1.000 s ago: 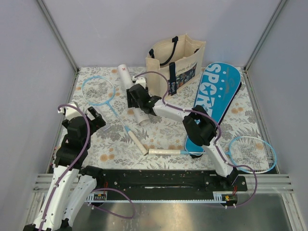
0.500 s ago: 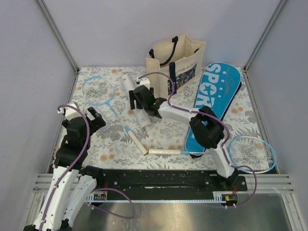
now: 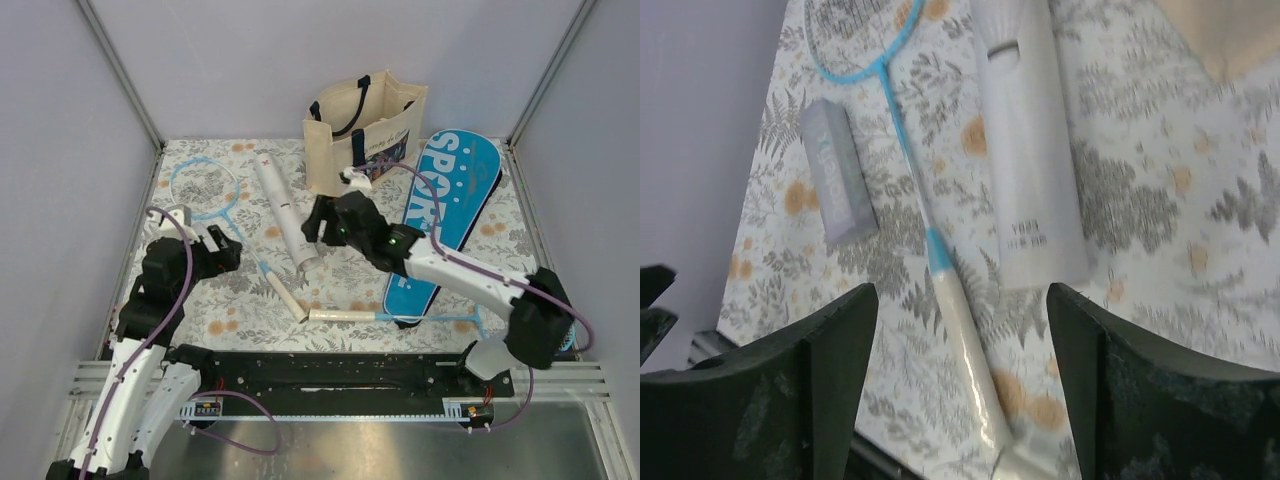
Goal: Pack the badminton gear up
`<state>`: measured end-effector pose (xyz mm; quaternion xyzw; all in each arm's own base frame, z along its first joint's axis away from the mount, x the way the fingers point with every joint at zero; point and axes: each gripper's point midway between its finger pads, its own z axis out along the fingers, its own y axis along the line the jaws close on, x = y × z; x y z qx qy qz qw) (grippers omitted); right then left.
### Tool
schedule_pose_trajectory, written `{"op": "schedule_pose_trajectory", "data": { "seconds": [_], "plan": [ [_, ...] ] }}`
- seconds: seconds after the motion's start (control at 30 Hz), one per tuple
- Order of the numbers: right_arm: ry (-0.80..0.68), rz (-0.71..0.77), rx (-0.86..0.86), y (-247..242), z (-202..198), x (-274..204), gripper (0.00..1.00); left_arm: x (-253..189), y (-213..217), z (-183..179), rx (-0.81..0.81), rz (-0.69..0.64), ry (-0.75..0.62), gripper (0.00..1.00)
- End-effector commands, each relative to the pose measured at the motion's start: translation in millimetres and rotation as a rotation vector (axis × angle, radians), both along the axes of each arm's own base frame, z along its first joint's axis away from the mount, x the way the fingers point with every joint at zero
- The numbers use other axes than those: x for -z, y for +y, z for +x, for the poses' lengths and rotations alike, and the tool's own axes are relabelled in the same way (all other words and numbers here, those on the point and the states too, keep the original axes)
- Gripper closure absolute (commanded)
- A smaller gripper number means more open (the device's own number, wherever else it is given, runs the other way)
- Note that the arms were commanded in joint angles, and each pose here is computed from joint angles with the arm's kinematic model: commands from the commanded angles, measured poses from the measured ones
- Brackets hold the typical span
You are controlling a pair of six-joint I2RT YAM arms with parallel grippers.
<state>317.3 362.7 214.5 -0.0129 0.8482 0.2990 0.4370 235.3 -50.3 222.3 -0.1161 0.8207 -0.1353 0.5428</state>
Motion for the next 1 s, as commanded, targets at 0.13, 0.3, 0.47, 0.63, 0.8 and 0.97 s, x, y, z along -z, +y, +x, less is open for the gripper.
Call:
{"op": "schedule_pose_trajectory", "data": {
  "seconds": [0.13, 0.3, 0.47, 0.63, 0.8, 0.97],
  "plan": [
    [0.18, 0.126, 0.272, -93.3, -60.5, 17.4, 0.22, 3.3, -103.1, -12.6, 0.565, 0.009, 0.024, 0.12],
    [0.037, 0.142, 0.37, -137.6, -61.6, -16.7, 0.22, 9.6, -150.9, -29.6, 0.865, 0.248, -0.058, 0.22],
    [-0.138, 0.158, 0.468, -187.3, -66.0, -59.3, 0.23, 36.6, -183.0, -47.1, 1.121, 0.45, -0.117, 0.22],
    [-0.248, 0.184, 0.522, -220.4, -74.4, -81.1, 0.22, 62.3, -219.0, -62.5, 1.313, 0.465, -0.12, 0.23],
    [-0.282, 0.231, 0.559, -239.4, -83.2, -83.5, 0.22, 93.9, -244.4, -77.0, 1.44, 0.528, -0.089, 0.23],
    [-0.308, 0.265, 0.588, -254.3, -89.9, -86.2, 0.22, 116.7, -262.7, -74.0, 1.466, 0.552, -0.081, 0.23]
  ]
}}
